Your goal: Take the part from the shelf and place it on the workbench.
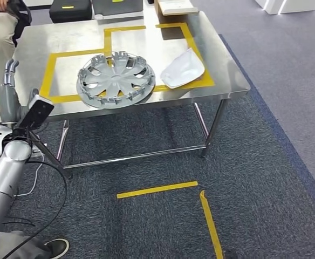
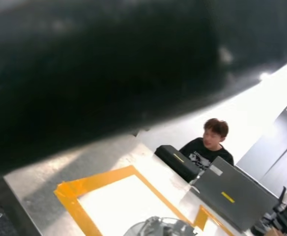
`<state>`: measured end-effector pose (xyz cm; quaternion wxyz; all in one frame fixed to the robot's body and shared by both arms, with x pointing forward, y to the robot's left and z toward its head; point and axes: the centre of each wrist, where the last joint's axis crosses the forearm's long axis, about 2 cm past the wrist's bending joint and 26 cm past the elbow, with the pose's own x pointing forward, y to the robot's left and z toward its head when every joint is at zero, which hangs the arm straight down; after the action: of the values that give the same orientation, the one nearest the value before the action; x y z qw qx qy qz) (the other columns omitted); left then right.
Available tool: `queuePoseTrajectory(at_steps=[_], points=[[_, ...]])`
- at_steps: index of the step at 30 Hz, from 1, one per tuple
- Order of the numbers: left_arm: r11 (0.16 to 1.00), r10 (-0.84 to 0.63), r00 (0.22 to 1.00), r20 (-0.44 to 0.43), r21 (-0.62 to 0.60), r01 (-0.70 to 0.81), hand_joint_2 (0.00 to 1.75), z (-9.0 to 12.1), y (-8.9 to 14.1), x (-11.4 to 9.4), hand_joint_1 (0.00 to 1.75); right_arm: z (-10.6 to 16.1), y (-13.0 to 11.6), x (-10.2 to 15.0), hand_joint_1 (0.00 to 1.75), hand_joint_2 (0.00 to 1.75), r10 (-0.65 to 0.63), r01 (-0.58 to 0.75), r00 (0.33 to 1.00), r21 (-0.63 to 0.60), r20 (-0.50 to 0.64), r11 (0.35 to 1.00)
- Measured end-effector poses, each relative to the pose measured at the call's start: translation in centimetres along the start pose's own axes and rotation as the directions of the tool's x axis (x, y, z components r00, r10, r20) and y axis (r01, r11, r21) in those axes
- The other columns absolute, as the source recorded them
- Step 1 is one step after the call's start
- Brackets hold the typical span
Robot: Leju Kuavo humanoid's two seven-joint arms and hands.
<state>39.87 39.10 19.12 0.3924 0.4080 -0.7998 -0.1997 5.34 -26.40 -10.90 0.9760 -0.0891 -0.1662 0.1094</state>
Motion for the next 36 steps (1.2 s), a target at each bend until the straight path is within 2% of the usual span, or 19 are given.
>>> queuePoseTrajectory(at_steps=[5, 9, 16, 24, 32, 36], points=[[0.999, 0.006, 0.999, -0.044, -0.037, -0.007, 0.0, 2.3, -0.2, -0.7, 0.0, 0.1, 0.2, -0.6, 0.0, 0.0, 0.026, -0.025, 1.0, 0.056, -0.012, 0.998], [0.998, 0.016, 0.997, -0.081, -0.061, -0.021, 0.0, 4.5, -0.5, -1.2, 0.0, 0.3, 0.2, -1.5, 0.0, 0.0, 0.042, -0.04, 0.998, 0.055, -0.035, 0.998], [0.995, 0.025, 0.994, -0.11, -0.091, -0.036, 0.0, 6.4, -0.3, -1.5, 0.0, 0.2, -0.7, -2.0, 0.0, 0.0, 0.064, -0.063, 0.997, 0.03, -0.033, 0.998], [0.995, 0.031, 0.991, -0.128, -0.094, -0.043, 0.0, 7.8, -0.3, -1.5, 0.0, 0.2, -1.1, -2.4, 0.0, 0.0, 0.091, -0.09, 0.995, 0.035, -0.033, 0.995], [1.0, 0.025, 0.995, -0.096, -0.015, -0.026, 0.0, 6.6, -0.1, -1.4, 0.0, -0.5, -2.6, -0.4, 0.0, 0.0, 0.061, -0.061, 0.998, -0.047, 0.003, 0.997], [0.998, 0.056, 0.988, -0.141, 0.021, -0.053, 0.0, 7.9, -0.5, -1.6, 0.0, -0.4, -2.7, -0.7, 0.0, 0.0, 0.015, -0.016, 1.0, -0.067, -0.014, 0.998]])
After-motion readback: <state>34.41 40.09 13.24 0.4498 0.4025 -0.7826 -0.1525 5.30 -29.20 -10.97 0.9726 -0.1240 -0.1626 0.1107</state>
